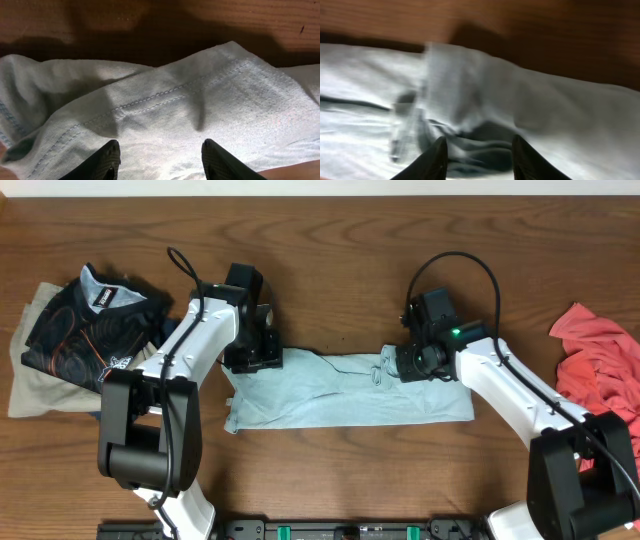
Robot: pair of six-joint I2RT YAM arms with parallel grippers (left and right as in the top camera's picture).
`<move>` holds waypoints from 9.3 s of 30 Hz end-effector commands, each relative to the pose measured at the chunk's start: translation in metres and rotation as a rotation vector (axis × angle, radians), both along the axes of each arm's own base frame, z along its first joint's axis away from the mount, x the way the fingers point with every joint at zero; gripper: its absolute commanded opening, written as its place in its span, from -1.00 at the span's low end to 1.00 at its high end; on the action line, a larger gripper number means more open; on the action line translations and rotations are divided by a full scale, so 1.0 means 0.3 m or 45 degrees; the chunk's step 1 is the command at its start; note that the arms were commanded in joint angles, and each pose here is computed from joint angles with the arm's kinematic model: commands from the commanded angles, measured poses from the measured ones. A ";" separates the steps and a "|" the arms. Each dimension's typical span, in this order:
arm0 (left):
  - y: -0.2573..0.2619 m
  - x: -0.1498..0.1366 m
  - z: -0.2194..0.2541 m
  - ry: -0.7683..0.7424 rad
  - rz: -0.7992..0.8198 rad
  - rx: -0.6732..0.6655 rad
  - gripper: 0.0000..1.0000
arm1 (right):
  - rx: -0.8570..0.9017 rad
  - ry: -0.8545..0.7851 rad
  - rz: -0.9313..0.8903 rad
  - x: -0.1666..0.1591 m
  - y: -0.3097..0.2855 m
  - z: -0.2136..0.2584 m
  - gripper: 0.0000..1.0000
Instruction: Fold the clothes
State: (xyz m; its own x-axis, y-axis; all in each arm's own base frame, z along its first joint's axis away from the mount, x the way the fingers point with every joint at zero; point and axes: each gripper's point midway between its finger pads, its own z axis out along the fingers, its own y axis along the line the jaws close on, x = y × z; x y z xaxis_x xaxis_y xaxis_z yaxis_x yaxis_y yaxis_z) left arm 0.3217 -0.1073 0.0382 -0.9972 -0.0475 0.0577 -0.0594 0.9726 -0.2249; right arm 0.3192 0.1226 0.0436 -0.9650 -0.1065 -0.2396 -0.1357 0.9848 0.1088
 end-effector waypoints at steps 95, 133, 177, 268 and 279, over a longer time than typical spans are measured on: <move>0.000 -0.005 0.011 -0.006 0.015 -0.009 0.09 | 0.053 0.227 0.144 -0.173 0.115 -0.040 -0.08; 0.055 -0.011 0.001 -0.004 0.013 0.112 0.09 | 0.016 0.191 0.165 -0.168 0.106 0.009 -0.02; 0.197 -0.067 -0.157 0.028 0.231 0.180 -0.88 | -0.009 0.121 -0.047 -0.101 -0.044 0.098 0.18; -0.077 0.123 0.311 -0.243 0.012 -0.135 -0.17 | 0.449 0.091 0.120 -0.078 0.145 0.021 -0.53; -0.077 0.122 0.310 -0.242 0.012 -0.135 -0.16 | 0.429 -0.216 -0.013 0.150 0.047 0.115 -0.94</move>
